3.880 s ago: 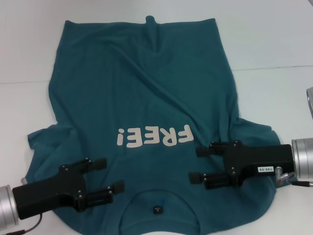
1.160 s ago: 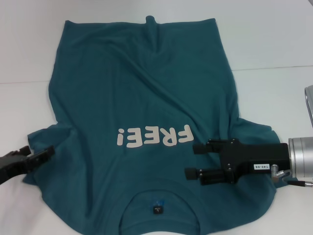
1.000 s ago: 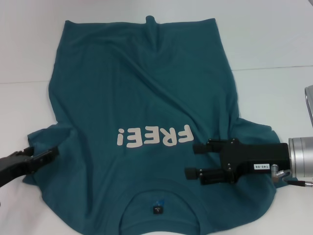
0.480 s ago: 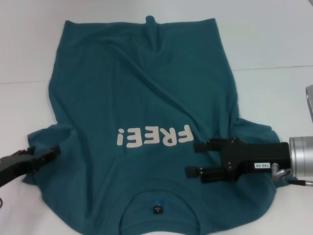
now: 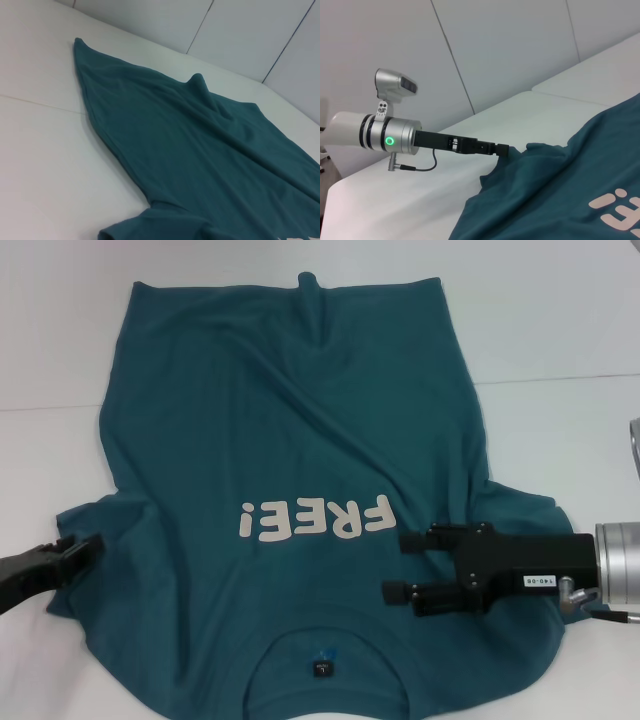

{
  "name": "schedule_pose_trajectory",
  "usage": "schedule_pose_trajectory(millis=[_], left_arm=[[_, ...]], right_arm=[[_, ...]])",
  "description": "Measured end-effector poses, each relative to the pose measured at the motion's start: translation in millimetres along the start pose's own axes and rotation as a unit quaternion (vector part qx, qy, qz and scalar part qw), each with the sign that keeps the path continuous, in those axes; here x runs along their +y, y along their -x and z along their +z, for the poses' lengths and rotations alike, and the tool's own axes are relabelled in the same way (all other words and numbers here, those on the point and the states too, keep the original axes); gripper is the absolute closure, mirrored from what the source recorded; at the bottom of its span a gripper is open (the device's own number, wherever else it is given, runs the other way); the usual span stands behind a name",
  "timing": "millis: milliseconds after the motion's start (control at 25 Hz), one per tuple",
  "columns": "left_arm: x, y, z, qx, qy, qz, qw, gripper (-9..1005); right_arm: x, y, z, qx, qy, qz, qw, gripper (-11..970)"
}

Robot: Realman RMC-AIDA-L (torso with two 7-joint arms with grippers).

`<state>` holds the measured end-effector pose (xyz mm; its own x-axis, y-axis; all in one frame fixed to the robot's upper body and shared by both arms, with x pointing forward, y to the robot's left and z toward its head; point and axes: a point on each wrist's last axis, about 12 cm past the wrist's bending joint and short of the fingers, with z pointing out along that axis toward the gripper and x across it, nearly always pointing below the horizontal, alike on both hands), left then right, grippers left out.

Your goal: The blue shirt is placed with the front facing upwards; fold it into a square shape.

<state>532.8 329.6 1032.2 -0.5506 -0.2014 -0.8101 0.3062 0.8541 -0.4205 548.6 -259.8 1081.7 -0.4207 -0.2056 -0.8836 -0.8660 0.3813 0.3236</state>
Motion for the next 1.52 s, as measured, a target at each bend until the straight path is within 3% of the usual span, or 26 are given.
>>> schedule_pose_trajectory(millis=[120, 560, 1000, 1520], left_arm=[[-0.2, -0.2, 0.4, 0.002, 0.000, 0.001, 1.000, 533], [-0.6, -1.1, 1.2, 0.004, 0.001, 0.001, 1.000, 968], [1.8, 0.5, -0.5, 0.001, 0.006, 0.001, 1.000, 997], [19.6, 16.2, -10.2, -0.017, 0.052, 0.015, 0.998, 997]], right_arm=[[0.2, -0.6, -1.0, -0.002, -0.001, 0.001, 1.000, 45], [0.6, -1.5, -2.1, -0.004, -0.001, 0.002, 1.000, 44], [0.1, -0.4, -1.9, -0.009, -0.003, 0.001, 1.000, 45], [1.4, 1.6, 2.0, -0.021, -0.001, 0.008, 1.000, 45]])
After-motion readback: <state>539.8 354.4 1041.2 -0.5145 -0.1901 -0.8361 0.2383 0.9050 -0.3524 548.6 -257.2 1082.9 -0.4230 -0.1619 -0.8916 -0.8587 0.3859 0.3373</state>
